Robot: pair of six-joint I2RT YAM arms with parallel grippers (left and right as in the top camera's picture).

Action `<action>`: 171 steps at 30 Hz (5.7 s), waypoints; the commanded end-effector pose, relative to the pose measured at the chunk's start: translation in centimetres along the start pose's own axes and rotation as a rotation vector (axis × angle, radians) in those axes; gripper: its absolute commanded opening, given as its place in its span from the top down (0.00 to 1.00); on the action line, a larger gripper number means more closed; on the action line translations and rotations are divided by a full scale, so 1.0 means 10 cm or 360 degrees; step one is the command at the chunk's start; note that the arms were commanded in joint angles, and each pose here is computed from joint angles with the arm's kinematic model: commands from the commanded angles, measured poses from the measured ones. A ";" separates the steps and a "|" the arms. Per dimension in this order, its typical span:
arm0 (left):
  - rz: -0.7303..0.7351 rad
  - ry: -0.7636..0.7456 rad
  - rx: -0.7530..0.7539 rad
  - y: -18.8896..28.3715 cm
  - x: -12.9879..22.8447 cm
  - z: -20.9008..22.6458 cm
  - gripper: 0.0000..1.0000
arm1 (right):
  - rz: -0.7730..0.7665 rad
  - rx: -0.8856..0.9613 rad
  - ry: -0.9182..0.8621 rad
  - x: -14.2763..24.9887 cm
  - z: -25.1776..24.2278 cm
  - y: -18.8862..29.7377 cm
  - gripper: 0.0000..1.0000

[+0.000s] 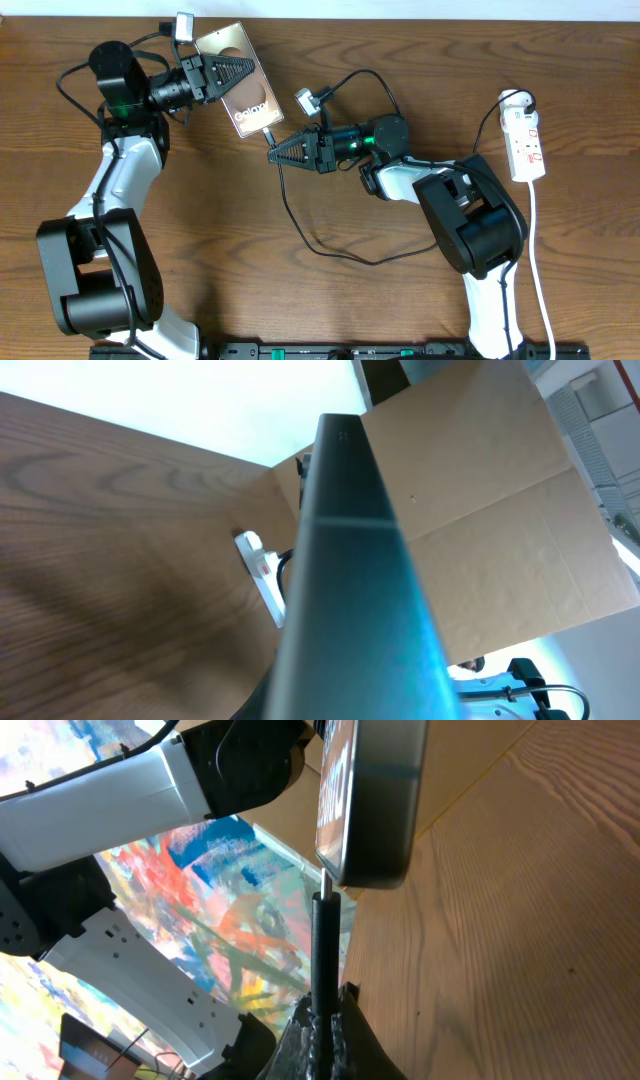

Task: Plug charger to phone and switch on socket
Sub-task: 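Align the connector tip under the phone's bottom port with the right gripper, then push the connector up into the phone port with the right gripper, then open the right gripper and move it away toward the power strip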

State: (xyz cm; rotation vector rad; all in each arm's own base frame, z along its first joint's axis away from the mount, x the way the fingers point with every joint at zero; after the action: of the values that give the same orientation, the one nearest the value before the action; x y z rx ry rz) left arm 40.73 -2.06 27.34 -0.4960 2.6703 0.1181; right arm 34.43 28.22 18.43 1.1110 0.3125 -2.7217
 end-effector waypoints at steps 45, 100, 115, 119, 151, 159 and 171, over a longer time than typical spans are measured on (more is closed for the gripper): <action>0.0028 0.0035 0.0019 -0.05 0.00 -0.05 0.93 | -0.0058 0.0025 0.0020 -0.06 -0.01 0.06 0.99; 0.0303 -0.0110 0.0159 -0.15 0.25 -0.05 0.93 | -0.0189 0.0041 0.0109 -0.15 0.03 0.07 0.99; 0.0303 -0.0100 0.0158 -0.15 0.26 -0.03 0.93 | -0.0205 0.0050 0.0147 -0.16 0.03 0.07 0.99; 0.0275 -0.0100 0.0141 -0.15 0.24 -0.02 0.93 | -0.0200 0.0048 0.0148 -0.16 0.03 0.07 0.98; -0.0063 0.0114 -0.0026 0.80 -0.03 0.16 0.93 | -0.0046 0.0202 -0.0173 -0.10 -0.28 0.65 0.01; -0.0056 0.0117 -0.0023 0.78 -0.02 0.16 0.92 | -0.0104 0.0254 -0.0260 -0.10 -0.34 0.66 0.01; -0.0061 0.0092 -0.0031 0.71 -0.02 0.17 0.93 | -0.0342 0.0629 -0.0385 -0.06 -0.69 0.86 0.01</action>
State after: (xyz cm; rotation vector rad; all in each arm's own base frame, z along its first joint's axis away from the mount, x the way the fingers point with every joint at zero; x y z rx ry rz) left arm 39.00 5.41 25.86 -0.5969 2.7292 0.1229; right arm 40.15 22.84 12.97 0.6934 -0.0694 -3.0890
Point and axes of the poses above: each gripper's point midway between its finger pads, its own y axis back along the fingers, its own z axis along the line the jaws close on, x = y × z, the point moved 9 cm from there along y, back along the fingers, and after that the axes turned 6 degrees about y, right-handed, at the moved point
